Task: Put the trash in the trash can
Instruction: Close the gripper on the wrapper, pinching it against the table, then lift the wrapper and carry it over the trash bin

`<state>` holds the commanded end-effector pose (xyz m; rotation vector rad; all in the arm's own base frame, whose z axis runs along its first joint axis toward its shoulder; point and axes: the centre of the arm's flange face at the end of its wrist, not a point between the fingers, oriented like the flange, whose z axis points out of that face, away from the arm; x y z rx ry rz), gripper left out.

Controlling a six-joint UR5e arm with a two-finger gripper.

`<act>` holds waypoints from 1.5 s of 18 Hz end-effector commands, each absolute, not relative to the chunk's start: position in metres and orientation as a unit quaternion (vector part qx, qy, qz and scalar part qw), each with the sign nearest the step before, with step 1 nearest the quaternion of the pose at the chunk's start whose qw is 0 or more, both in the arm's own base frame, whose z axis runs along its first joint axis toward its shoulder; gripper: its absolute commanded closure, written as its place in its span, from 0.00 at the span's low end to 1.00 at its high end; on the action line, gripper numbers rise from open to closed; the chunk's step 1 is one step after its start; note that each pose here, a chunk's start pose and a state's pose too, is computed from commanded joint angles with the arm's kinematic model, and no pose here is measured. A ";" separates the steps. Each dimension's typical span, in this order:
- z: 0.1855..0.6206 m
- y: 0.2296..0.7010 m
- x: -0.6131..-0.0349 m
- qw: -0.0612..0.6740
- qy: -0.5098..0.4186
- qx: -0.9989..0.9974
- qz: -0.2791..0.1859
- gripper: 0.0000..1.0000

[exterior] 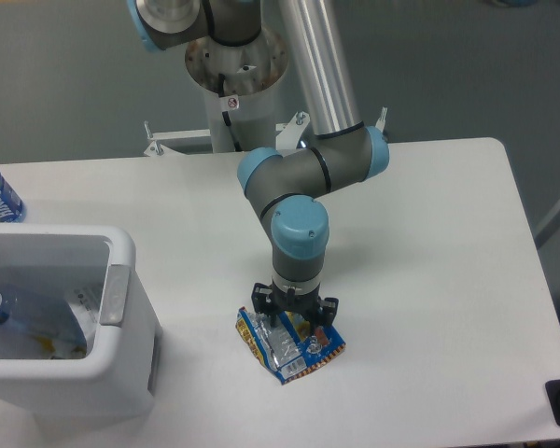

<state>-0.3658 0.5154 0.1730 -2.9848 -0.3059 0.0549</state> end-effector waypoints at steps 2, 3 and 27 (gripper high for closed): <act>0.173 0.515 -0.365 0.070 -0.102 -0.992 0.018 0.47; 0.174 0.515 -0.365 0.071 -0.102 -0.992 0.019 0.54; 0.361 0.561 -0.399 0.297 -0.213 -0.931 -0.010 0.91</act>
